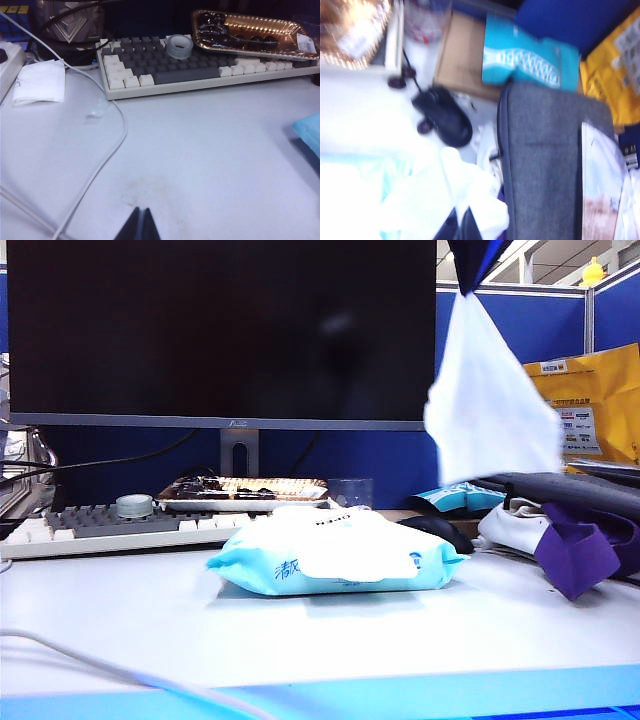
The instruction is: Pull out a wet wipe from the sky blue wet wipes packet and place it on the table.
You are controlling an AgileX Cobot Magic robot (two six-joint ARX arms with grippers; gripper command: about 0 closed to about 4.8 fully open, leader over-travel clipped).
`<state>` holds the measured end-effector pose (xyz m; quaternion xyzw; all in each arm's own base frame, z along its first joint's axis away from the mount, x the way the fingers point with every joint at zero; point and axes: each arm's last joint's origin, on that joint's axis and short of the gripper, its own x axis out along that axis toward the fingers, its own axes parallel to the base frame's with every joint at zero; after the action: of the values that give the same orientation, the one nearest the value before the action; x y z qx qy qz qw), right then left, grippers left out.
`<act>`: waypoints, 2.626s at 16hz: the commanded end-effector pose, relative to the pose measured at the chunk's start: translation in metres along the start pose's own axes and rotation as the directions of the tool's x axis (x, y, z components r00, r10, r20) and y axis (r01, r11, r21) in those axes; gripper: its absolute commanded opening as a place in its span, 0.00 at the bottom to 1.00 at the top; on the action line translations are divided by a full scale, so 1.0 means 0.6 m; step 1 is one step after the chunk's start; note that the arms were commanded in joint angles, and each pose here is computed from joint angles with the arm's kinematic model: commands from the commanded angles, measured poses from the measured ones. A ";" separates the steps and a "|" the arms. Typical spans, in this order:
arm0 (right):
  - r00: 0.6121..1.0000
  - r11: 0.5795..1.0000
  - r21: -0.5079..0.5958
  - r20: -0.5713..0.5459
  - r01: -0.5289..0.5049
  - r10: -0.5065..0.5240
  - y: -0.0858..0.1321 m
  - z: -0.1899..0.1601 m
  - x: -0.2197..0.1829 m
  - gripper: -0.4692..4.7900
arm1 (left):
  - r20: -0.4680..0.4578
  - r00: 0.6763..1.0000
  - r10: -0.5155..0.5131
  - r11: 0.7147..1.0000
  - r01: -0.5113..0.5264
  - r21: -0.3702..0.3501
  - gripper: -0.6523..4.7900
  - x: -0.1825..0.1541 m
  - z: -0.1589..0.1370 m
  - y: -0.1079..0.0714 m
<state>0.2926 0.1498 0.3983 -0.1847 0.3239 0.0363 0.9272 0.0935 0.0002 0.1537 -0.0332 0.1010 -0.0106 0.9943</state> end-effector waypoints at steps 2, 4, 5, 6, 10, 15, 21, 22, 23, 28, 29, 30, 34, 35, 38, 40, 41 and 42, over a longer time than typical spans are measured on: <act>0.998 1.000 -0.017 -0.064 0.005 -0.006 -0.003 -0.009 0.010 0.08 | -0.014 1.000 -0.003 1.000 0.003 0.000 0.11 0.001 -0.004 0.000; 0.994 0.999 -0.035 -0.111 0.003 -0.007 0.004 -0.014 0.027 0.08 | -0.013 1.000 -0.002 1.000 0.002 0.000 0.11 0.001 -0.004 0.000; 0.990 0.999 -0.045 -0.143 0.005 -0.011 0.005 -0.018 0.039 0.08 | -0.013 1.000 -0.002 1.000 0.002 0.000 0.11 0.001 -0.004 0.000; 0.982 0.999 -0.052 -0.189 0.007 -0.017 0.008 -0.024 0.061 0.08 | -0.013 1.000 -0.001 1.000 0.001 0.000 0.11 0.001 -0.004 0.000; 0.966 0.998 -0.057 -0.258 0.023 -0.037 0.017 -0.033 0.107 0.08 | -0.013 1.000 -0.001 1.000 0.001 0.000 0.11 0.001 -0.004 0.000; 0.944 0.998 -0.068 -0.328 0.017 -0.039 0.026 -0.046 0.146 0.08 | -0.013 1.000 -0.001 1.000 0.001 0.000 0.11 0.001 -0.004 0.000; 0.933 0.997 -0.071 -0.355 0.031 -0.054 0.022 -0.051 0.156 0.34 | -0.013 1.000 -0.001 1.000 0.001 0.000 0.11 0.001 -0.004 0.000; 0.932 0.997 -0.072 -0.358 0.030 -0.054 0.022 -0.051 0.156 0.57 | -0.013 1.000 -0.002 1.000 0.002 0.000 0.11 0.001 -0.004 0.000; 0.932 0.997 -0.073 -0.359 0.030 -0.054 0.022 -0.052 0.156 0.59 | -0.013 1.000 -0.001 1.000 0.001 0.000 0.11 0.001 -0.004 0.000; 0.941 0.998 -0.039 -0.334 0.042 -0.053 0.018 -0.047 0.149 0.59 | -0.013 1.000 -0.001 1.000 0.001 0.000 0.11 0.001 -0.004 0.000; 0.946 0.999 -0.032 -0.319 0.043 -0.052 0.017 -0.044 0.147 0.59 | -0.013 1.000 -0.001 1.000 0.001 0.000 0.11 0.001 -0.004 0.000; 0.952 0.999 -0.024 -0.302 0.045 -0.050 0.016 -0.041 0.145 0.58 | -0.013 1.000 -0.001 1.000 0.001 0.000 0.11 0.001 -0.004 0.000; 0.982 0.998 0.034 -0.182 0.053 -0.046 0.000 -0.020 0.110 0.09 | -0.013 1.000 -0.001 1.000 0.001 0.000 0.11 0.001 -0.004 0.000; 0.990 0.997 0.057 -0.135 0.056 -0.047 -0.008 -0.012 0.091 0.09 | -0.013 1.000 -0.002 1.000 0.002 0.000 0.11 0.001 -0.004 0.000; 0.998 0.991 0.121 0.030 0.054 -0.058 -0.044 0.005 0.008 0.09 | -0.013 1.000 -0.001 1.000 0.001 0.000 0.11 0.001 -0.004 0.000; 0.986 0.987 0.161 0.161 0.026 -0.052 -0.074 0.008 -0.068 0.09 | -0.013 1.000 -0.001 1.000 0.001 0.000 0.11 0.001 -0.004 0.000; 0.974 0.983 0.183 0.220 0.010 -0.051 -0.088 0.006 -0.104 0.09 | -0.013 1.000 -0.001 1.000 0.001 0.000 0.11 0.001 -0.004 0.000; 0.955 0.979 0.203 0.290 -0.004 -0.057 -0.104 0.001 -0.146 0.09 | -0.013 1.000 -0.001 1.000 0.001 0.000 0.11 0.001 -0.004 0.000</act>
<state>0.2486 0.1020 0.4584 -0.0989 0.2170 0.0119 0.9711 0.0935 0.0002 0.1537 -0.0332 0.1010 -0.0106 0.9943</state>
